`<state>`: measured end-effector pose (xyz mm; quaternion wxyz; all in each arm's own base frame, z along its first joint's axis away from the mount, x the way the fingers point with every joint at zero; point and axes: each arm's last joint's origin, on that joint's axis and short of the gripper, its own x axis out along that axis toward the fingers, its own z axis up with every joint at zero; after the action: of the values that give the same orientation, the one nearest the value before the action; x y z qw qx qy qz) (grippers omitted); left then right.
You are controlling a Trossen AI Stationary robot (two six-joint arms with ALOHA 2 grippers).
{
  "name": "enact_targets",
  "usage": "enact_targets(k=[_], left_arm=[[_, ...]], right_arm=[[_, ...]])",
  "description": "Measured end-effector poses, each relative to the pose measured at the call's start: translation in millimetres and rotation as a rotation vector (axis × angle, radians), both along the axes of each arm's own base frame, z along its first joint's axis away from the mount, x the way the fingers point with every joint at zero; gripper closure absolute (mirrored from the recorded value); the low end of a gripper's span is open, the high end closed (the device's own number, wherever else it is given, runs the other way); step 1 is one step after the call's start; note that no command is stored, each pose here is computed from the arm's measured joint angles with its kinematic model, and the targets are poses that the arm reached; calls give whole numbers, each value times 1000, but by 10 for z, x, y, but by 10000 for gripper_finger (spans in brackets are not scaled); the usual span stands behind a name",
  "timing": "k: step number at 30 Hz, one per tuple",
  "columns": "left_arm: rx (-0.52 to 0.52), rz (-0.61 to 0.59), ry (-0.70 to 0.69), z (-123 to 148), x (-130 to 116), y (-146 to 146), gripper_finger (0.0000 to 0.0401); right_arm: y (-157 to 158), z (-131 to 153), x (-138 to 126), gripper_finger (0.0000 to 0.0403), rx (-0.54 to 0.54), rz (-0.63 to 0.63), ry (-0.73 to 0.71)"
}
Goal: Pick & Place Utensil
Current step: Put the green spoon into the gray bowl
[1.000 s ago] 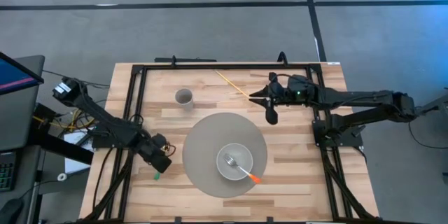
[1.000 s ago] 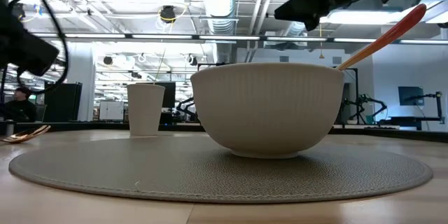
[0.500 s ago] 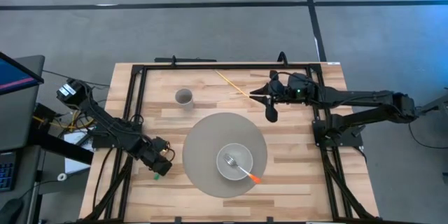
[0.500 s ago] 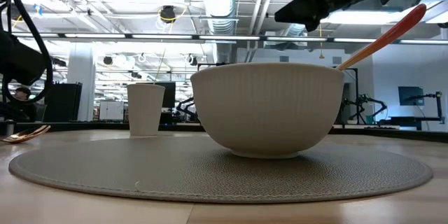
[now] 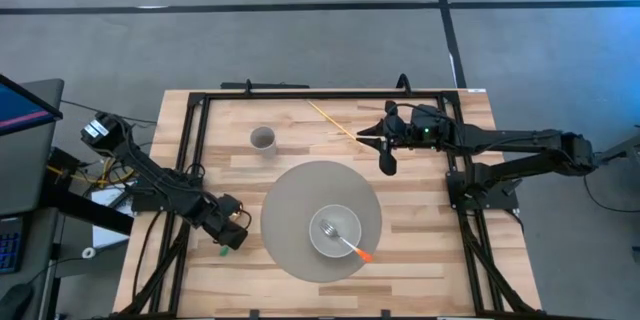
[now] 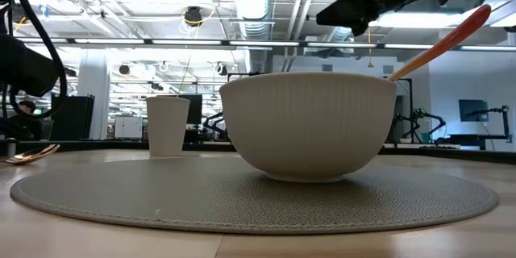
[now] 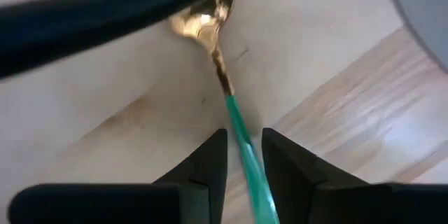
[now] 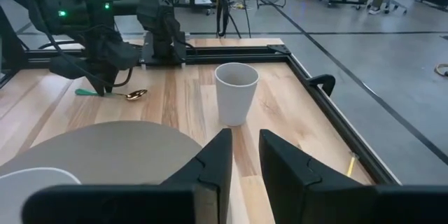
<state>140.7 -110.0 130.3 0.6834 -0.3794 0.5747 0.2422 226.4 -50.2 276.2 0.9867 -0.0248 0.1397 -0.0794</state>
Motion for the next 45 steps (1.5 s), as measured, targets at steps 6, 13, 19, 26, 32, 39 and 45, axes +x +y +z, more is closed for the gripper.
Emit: enact_targets(k=[6, 13, 19, 26, 32, 39, 45], left_arm=[[55, 12, -51, 0, 20, 16, 339], [107, -52, -79, 1, 27, 29, 390], [120, -62, -165, 153, 165, 12, 388], [155, -169, -372, 757, 705, 121, 396], [161, -370, -458, 1172, 1227, 335, 396], [-104, -388, -414, 1135, 1716, 550, 396], [-420, -226, -317, 921, 1972, 571, 396]], right_arm=[[0, 0, 0, 337, 0, 0, 0], [-3, -8, 6, 337, 1, -1, 4], [-4, -3, 8, 336, -1, -1, -2], [-4, 1, 8, 336, -2, -1, -5], [-5, 0, 8, 336, -1, -1, -5], [-4, -4, 7, 336, 0, -1, -1], [-3, -28, 0, 336, 6, -1, 25]])
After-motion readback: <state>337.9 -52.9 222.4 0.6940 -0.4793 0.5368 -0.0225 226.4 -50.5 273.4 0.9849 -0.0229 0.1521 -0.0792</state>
